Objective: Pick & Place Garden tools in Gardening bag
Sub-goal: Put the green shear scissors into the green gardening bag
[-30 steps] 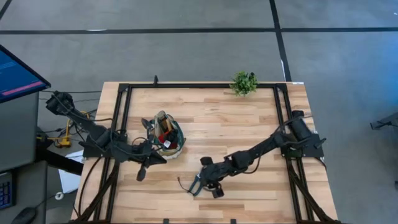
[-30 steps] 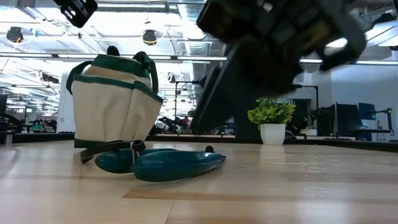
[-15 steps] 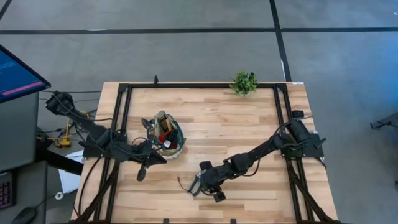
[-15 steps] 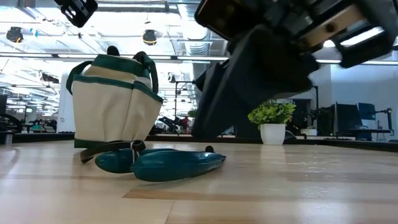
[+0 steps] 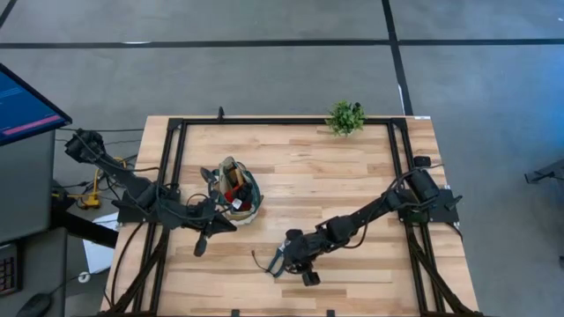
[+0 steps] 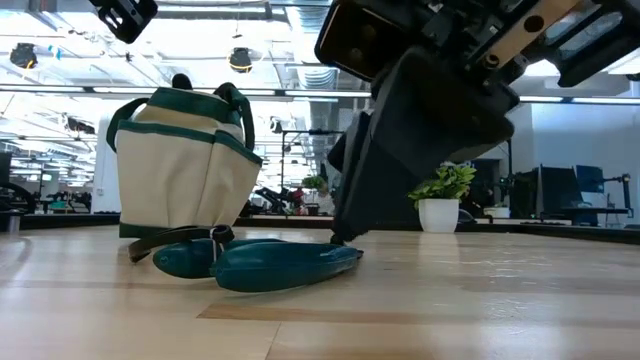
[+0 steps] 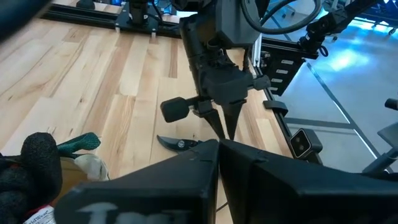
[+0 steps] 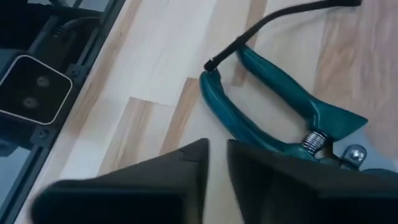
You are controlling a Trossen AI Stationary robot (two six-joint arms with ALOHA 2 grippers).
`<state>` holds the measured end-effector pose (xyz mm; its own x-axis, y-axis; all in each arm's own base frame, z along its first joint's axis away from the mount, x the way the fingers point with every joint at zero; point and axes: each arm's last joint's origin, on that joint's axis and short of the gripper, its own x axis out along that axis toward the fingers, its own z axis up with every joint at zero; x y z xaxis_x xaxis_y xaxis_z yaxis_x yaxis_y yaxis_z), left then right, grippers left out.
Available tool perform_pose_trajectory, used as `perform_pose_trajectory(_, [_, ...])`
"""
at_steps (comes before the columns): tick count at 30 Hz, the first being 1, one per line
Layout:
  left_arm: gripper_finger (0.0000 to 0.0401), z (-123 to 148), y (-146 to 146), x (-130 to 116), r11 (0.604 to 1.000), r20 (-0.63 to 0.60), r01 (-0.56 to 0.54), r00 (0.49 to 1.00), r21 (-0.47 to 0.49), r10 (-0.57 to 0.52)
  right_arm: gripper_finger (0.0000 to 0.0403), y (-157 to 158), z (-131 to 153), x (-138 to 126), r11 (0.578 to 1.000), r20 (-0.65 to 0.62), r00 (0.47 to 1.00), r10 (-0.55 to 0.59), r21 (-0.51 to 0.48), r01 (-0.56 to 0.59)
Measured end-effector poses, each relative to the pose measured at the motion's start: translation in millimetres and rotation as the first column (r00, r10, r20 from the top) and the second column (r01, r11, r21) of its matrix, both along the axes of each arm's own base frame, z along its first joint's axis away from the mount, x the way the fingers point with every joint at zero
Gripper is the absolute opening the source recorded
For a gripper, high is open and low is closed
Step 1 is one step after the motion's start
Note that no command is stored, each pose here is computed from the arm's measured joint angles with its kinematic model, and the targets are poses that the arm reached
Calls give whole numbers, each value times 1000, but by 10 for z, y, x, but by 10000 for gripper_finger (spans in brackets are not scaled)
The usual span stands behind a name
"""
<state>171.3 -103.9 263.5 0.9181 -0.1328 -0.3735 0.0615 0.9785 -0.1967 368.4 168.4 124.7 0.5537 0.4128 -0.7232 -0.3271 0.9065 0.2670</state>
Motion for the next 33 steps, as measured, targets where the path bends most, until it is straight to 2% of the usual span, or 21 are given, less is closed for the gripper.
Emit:
perform_pose_trajectory(2, [1,0,0,0,1000,0,0,1000,0,0,20,2,-2,-4,1000,-5,1000,1,2,-1])
perform_pose_trajectory(4, [1,1,0,0,1000,1,0,1000,-1,0,8,3,0,-2,1000,-2,1000,1,3,-1])
perform_pose_trajectory(14, [1,6,-1,2,1000,6,0,1000,-4,0,1,26,0,-13,998,-36,998,-45,47,46])
perform_pose_trajectory(19, [1,12,-3,4,1000,12,0,1000,-8,0,1,35,-2,-16,997,-24,997,-69,22,70])
perform_pose_trajectory(24, [1,16,-4,6,1000,15,-1,1000,-13,1,0,-104,-7,41,992,-23,992,-124,4,124])
perform_pose_trajectory(29, [1,18,-5,7,1000,17,-1,1000,-15,1,0,-271,-31,69,983,-89,979,-183,10,185])
perform_pose_trajectory(33, [1,18,-5,6,1000,16,2,1000,-16,-1,0,-268,-35,67,988,-112,985,-135,59,142])
